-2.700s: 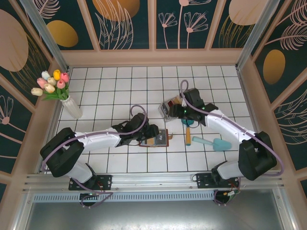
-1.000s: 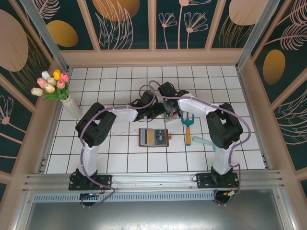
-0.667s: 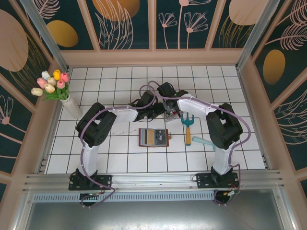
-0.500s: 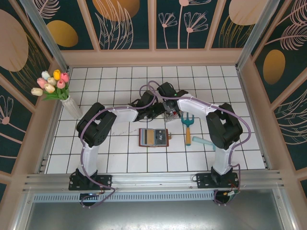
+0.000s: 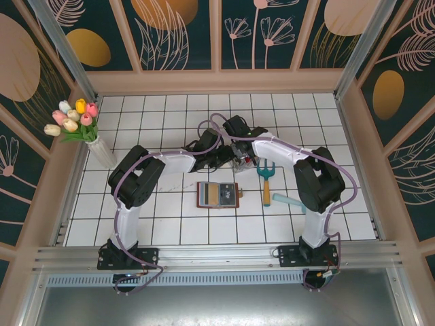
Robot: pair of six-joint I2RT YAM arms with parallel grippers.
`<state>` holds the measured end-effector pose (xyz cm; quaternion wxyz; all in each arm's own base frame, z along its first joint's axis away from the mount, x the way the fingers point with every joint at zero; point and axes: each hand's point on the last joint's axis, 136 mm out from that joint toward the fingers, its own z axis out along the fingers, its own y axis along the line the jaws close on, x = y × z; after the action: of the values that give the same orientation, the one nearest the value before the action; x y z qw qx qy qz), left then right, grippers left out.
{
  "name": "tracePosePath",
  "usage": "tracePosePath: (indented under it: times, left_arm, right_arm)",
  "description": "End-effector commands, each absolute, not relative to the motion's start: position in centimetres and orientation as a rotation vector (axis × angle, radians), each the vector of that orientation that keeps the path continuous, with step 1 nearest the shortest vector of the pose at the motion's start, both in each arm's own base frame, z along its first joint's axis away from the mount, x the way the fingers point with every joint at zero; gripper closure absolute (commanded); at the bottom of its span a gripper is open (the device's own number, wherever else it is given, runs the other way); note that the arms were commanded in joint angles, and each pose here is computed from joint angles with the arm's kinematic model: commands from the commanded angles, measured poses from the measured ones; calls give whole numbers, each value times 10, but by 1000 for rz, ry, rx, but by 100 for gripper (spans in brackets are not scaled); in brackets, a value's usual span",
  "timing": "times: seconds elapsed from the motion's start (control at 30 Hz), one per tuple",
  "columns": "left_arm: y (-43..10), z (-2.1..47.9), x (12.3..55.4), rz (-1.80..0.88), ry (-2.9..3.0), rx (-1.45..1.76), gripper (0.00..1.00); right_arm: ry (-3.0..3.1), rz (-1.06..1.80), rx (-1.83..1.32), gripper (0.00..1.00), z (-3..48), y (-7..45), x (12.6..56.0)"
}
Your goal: Put the credit cards into the card holder
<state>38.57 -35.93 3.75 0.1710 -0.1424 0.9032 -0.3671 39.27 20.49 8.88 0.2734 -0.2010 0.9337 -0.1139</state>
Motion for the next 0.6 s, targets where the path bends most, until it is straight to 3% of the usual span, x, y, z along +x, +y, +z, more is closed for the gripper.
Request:
tracePosePath:
  times: [0.0,0.23,0.57]
  left_arm:
    - [-346,10,379,-966,2629,-442,64]
    - [-347,11,379,-971,2628,-440,65]
    - [-348,12,380,-976,2624,-439,65]
  right_arm:
    - [2485,-357,-508,81,109,194,398]
    - [2490,-373,-499,82,107,190,399]
    - [2497,-256,-481,94,118,197,397]
